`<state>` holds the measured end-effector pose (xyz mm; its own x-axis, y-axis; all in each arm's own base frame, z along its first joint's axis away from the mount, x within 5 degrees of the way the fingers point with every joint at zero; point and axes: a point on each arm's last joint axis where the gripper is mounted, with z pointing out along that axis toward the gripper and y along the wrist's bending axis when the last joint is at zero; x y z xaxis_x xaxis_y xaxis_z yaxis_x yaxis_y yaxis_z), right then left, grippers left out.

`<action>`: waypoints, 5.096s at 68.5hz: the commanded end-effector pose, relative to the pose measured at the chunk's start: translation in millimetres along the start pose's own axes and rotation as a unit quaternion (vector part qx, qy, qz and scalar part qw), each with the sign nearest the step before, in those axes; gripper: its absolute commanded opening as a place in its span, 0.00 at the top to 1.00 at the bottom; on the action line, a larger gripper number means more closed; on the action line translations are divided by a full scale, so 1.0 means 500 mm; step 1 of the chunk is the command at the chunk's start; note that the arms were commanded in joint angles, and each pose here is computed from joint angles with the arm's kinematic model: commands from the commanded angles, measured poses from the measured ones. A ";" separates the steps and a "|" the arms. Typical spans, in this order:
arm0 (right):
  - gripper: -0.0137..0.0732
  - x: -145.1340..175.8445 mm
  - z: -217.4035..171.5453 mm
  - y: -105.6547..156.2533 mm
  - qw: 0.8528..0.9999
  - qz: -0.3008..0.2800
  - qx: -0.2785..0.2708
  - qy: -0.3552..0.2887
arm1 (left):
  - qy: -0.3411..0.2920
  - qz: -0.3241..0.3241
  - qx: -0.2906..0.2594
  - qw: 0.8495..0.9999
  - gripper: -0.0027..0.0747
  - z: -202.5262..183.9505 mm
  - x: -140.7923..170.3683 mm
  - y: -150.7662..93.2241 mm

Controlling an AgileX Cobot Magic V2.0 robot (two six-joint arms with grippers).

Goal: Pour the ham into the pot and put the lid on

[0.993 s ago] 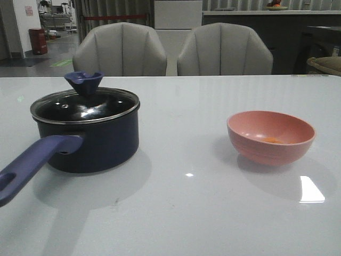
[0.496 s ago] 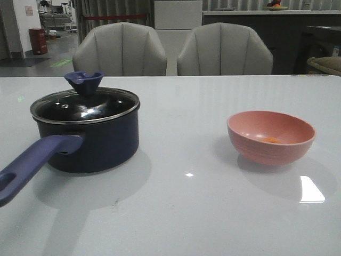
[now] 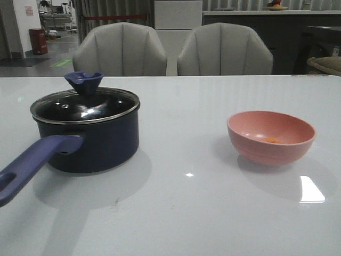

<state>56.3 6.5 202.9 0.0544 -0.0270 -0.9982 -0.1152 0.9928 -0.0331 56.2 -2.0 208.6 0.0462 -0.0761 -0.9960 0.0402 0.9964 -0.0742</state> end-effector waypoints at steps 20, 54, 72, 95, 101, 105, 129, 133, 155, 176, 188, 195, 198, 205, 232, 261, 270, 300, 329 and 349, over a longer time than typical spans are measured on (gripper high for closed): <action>0.66 -0.020 -0.004 0.000 0.999 -0.004 0.001 -0.050 | -0.183 -0.004 0.020 0.983 0.80 -0.020 -0.103 -0.009; 0.66 -0.020 -0.004 0.000 0.999 -0.004 0.001 -0.050 | 0.036 -0.046 0.008 0.998 0.80 0.050 -0.209 -0.020; 0.66 -0.020 -0.004 0.000 0.999 -0.004 0.001 -0.050 | 0.058 -0.044 0.004 0.997 0.76 0.076 -0.201 -0.019; 0.66 -0.020 -0.004 0.000 0.999 -0.004 0.001 -0.050 | 0.060 -0.033 0.002 0.998 0.19 0.082 -0.200 -0.018; 0.66 -0.020 -0.004 0.000 0.999 -0.004 0.001 -0.050 | 0.058 -0.034 0.002 0.998 0.20 0.082 -0.201 -0.018; 0.66 -0.020 -0.004 0.000 0.999 -0.004 0.001 -0.050 | 0.060 -0.035 0.002 0.998 0.22 0.082 -0.199 -0.018; 0.66 -0.020 -0.004 0.000 0.999 -0.004 0.001 -0.050 | 0.135 -0.042 0.000 0.990 0.28 0.116 -0.243 -0.024; 0.66 -0.020 -0.004 0.000 0.999 -0.004 0.001 -0.050 | 0.160 -0.032 -0.003 0.987 0.28 0.130 -0.256 -0.025; 0.66 -0.020 -0.004 0.000 0.999 -0.004 0.001 -0.050 | 0.309 -0.027 -0.015 0.951 0.18 0.287 -0.294 -0.030; 0.66 -0.020 -0.004 0.000 0.999 -0.004 0.001 -0.050 | 0.378 -0.020 0.055 0.924 0.17 0.427 -0.303 -0.113; 0.66 -0.020 -0.004 0.000 0.999 -0.004 0.001 -0.050 | 0.415 0.001 0.105 0.904 0.17 0.493 -0.276 -0.197; 0.66 -0.020 -0.004 0.000 0.999 -0.004 0.001 -0.050 | 0.440 0.008 0.116 0.891 0.17 0.530 -0.257 -0.235; 0.66 -0.020 -0.004 0.000 0.999 -0.004 0.001 -0.050 | 0.447 0.012 0.118 0.887 0.17 0.543 -0.251 -0.247; 0.66 -0.020 -0.004 0.000 0.999 -0.004 0.001 -0.050 | 0.463 0.010 0.110 0.879 0.17 0.572 -0.239 -0.267; 0.66 -0.020 -0.004 0.000 0.999 -0.004 0.001 -0.050 | 0.517 0.044 0.077 0.851 0.17 0.651 -0.195 -0.290; 0.66 -0.020 -0.004 0.000 0.999 -0.004 0.001 -0.050 | 0.541 0.030 0.074 0.837 0.17 0.675 -0.148 -0.301; 0.66 -0.020 -0.004 0.000 0.999 -0.004 0.001 -0.050 | 0.547 0.027 0.075 0.833 0.17 0.678 -0.138 -0.303; 0.66 -0.020 -0.004 0.000 0.999 -0.004 0.001 -0.050 | 0.545 0.027 0.075 0.835 0.55 0.681 -0.134 -0.304; 0.66 -0.020 -0.004 0.000 0.999 -0.004 0.001 -0.050 | 0.519 0.016 0.083 0.851 0.64 0.667 -0.181 -0.301; 0.66 -0.020 -0.004 0.000 0.999 -0.004 0.001 -0.050 | 0.494 0.018 0.079 0.866 0.64 0.644 -0.242 -0.270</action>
<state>56.3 6.5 202.7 0.0527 -0.0272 -0.9982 -0.1151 0.9928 -0.0331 378.9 -150.6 307.0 -0.8921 0.1319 -0.4322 0.1888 0.9777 -0.0914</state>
